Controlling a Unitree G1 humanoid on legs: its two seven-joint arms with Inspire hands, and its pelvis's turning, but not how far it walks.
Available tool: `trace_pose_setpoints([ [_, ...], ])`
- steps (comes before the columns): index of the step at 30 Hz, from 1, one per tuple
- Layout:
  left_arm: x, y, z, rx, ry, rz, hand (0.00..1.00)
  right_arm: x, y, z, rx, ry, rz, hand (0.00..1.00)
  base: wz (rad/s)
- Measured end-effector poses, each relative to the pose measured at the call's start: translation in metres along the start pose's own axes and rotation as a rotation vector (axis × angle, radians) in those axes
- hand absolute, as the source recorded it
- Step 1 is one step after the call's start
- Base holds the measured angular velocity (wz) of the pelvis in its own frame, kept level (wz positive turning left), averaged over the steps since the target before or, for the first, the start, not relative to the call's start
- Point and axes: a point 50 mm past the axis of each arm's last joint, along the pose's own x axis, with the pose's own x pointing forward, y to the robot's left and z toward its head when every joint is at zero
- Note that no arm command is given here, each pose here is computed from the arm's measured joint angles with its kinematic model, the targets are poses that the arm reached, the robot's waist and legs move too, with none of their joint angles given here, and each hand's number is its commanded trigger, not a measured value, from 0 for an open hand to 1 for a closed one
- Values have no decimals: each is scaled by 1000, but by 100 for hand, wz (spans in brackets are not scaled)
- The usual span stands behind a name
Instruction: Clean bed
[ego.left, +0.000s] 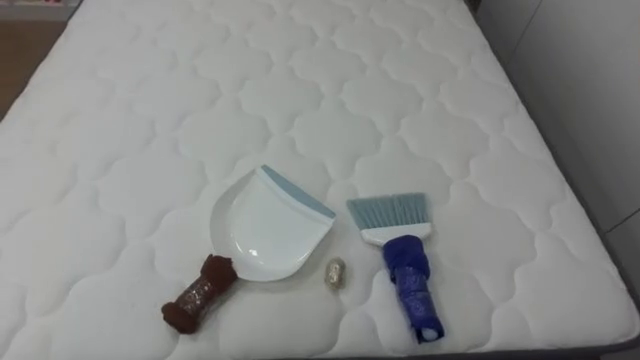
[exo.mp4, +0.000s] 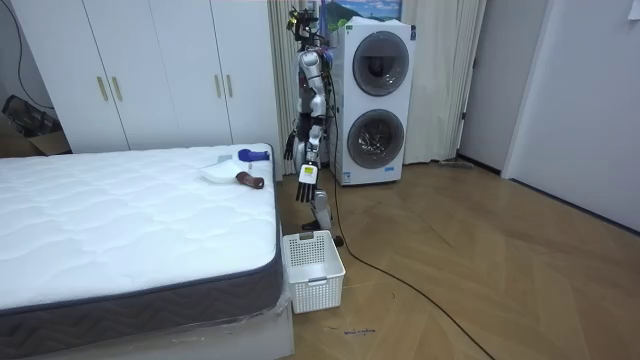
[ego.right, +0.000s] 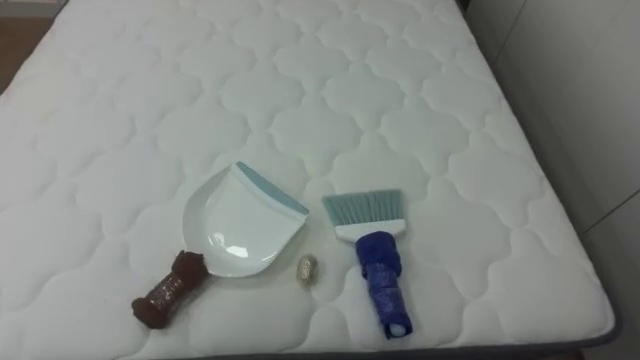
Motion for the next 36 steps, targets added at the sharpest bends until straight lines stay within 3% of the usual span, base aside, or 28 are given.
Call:
trace_pose_setpoints([
  [10,0,2,-1,-61,12,23,0,0,1,1,22,-1,0,0,0],
  [17,1,29,20,-267,-82,240,0,0,2,2,74,-19,-7,0,0],
  [26,-14,62,88,-390,-414,504,0,0,0,5,74,-39,-17,0,5],
  [32,-32,65,125,-408,-614,550,0,0,-1,5,73,-45,-18,0,0],
  [36,-40,58,143,-330,-727,540,0,0,-1,8,71,-65,-16,0,0],
])
